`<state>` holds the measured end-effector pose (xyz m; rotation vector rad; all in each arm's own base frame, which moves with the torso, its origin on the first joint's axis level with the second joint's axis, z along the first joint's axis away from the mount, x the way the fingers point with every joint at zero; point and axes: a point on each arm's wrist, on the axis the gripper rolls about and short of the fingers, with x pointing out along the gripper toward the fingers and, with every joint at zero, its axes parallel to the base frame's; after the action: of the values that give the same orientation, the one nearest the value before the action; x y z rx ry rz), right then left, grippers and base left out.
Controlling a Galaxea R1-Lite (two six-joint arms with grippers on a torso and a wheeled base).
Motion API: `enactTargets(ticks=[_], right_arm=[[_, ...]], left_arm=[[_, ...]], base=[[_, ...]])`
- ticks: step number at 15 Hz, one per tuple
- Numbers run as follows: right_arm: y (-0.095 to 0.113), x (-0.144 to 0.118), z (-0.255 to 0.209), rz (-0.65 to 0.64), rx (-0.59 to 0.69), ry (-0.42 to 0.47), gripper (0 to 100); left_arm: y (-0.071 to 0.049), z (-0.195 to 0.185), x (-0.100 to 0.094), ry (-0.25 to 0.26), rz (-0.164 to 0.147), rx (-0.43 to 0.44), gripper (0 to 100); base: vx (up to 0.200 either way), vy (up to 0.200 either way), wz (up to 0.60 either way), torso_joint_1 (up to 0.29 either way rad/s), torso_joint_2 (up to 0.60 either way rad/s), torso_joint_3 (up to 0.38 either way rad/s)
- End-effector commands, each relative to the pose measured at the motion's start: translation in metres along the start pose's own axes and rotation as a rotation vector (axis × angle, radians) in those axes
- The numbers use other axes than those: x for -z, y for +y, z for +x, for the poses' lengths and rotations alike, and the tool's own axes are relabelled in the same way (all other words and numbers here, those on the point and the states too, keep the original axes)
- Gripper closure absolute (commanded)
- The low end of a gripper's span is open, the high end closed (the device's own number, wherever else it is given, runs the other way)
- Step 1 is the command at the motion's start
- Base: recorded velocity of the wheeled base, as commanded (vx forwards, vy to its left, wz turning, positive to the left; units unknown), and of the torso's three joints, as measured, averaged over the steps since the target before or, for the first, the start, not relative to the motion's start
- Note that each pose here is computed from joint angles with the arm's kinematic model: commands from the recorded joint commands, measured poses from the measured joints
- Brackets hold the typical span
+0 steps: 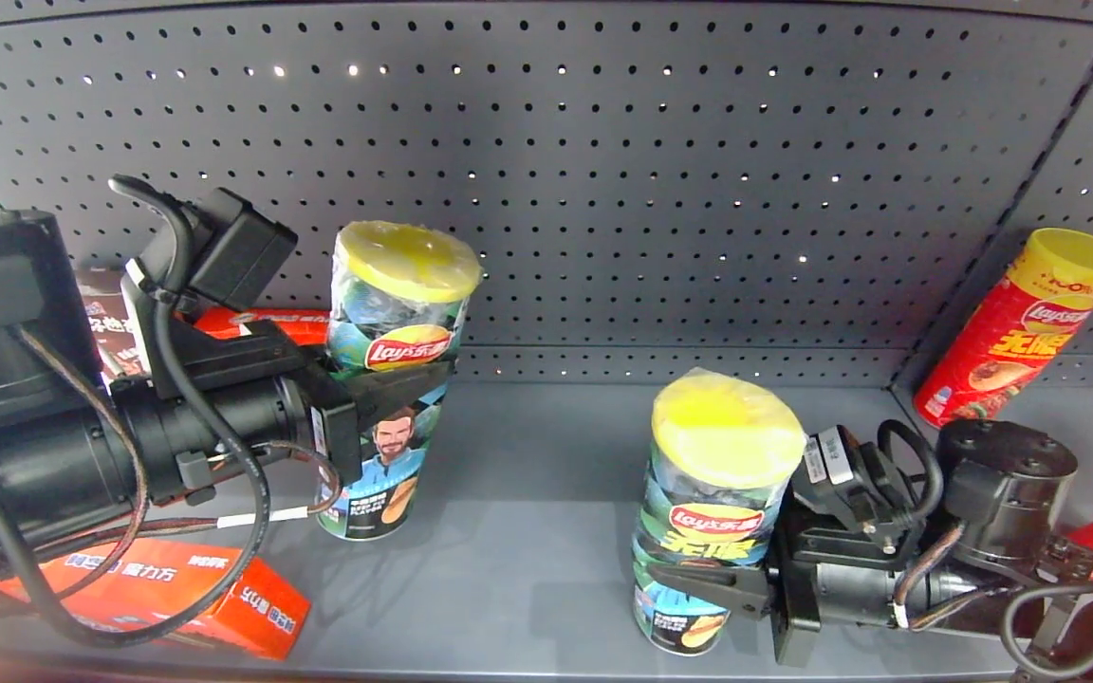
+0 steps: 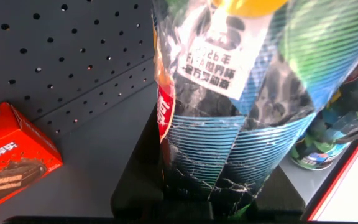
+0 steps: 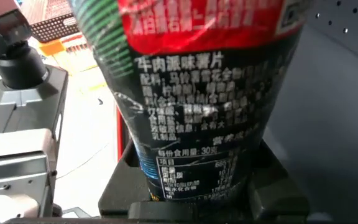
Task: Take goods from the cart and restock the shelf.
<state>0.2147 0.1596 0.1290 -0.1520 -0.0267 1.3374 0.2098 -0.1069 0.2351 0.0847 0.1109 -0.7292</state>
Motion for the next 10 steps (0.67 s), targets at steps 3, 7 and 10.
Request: enactTargets(ticks=[3,7,10], right_arm=[[0.0,0.006,0.002,0.011,0.05,0.025,0],[0.004,-0.002,-0.005,-0.008,0.067,0.009,0],[0.015,-0.01,-0.026,-0.016,0.11,0.0,0]], left_arm=[[0.0,0.0,0.001,0.002,-0.001,0.0,100],[0.0,0.0,0.001,0.003,-0.001,0.002,100],[0.0,0.0,0.001,0.0,0.0,0.0,100]], base=[[0.0,0.0,0.0,0.0,0.0,0.0],[0.0,0.0,0.0,0.0,0.0,0.0],[0.0,0.0,0.0,0.0,0.0,0.0]])
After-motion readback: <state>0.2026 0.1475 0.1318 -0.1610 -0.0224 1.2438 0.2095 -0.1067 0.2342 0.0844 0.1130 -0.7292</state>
